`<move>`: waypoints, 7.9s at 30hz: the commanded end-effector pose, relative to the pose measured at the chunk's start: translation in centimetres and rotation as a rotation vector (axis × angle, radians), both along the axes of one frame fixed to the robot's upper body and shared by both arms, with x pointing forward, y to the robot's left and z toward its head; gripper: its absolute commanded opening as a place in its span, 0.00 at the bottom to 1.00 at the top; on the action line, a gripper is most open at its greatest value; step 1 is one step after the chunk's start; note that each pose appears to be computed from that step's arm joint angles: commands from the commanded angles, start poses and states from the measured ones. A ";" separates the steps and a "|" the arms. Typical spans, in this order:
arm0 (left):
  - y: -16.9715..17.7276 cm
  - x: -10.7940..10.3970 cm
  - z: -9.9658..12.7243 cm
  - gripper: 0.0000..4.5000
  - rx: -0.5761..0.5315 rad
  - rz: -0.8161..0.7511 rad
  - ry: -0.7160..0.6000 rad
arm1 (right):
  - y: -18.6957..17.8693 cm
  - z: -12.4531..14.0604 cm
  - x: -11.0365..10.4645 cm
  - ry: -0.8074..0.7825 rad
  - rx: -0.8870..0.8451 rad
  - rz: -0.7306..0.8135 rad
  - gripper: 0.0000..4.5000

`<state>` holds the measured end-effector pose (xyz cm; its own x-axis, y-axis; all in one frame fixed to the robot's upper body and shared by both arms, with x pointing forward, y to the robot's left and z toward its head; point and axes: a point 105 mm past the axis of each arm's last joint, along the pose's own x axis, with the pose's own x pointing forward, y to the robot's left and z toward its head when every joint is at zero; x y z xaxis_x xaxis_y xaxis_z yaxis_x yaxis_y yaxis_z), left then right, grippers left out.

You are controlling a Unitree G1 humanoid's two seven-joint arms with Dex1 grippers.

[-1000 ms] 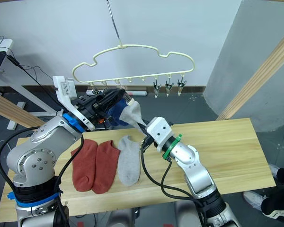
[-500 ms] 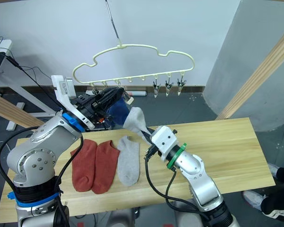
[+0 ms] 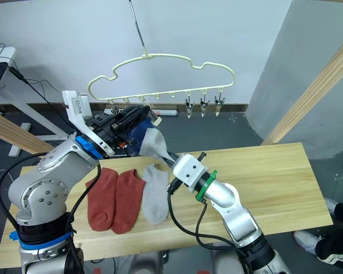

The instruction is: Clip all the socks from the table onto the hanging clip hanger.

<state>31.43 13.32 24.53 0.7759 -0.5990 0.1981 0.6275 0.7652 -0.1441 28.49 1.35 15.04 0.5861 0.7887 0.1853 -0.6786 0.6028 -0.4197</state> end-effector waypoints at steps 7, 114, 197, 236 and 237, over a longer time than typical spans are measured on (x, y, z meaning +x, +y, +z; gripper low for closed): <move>-0.7 -0.8 1.2 0.11 -0.010 -0.042 -0.049 | 0.3 1.4 0.2 -0.037 0.054 0.007 0.00; -0.6 -1.4 1.4 0.11 -0.025 -0.069 -0.047 | -0.6 2.0 0.3 0.055 0.148 0.063 0.00; -0.6 -1.5 1.3 0.11 -0.025 -0.083 -0.042 | -0.8 2.0 0.0 0.011 0.111 0.078 0.00; 0.5 -2.7 0.3 0.72 0.066 -0.053 -0.025 | -0.1 0.5 1.4 0.039 0.021 0.084 0.31; 0.6 -2.8 0.1 0.72 0.069 -0.052 -0.023 | -0.3 0.3 1.3 0.038 0.002 0.081 0.40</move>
<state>29.38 13.90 23.76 0.7519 -0.6450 0.1363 0.6589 0.7420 -0.1237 30.28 1.06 14.72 0.5443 0.8251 0.1516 -0.7461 0.5587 -0.3622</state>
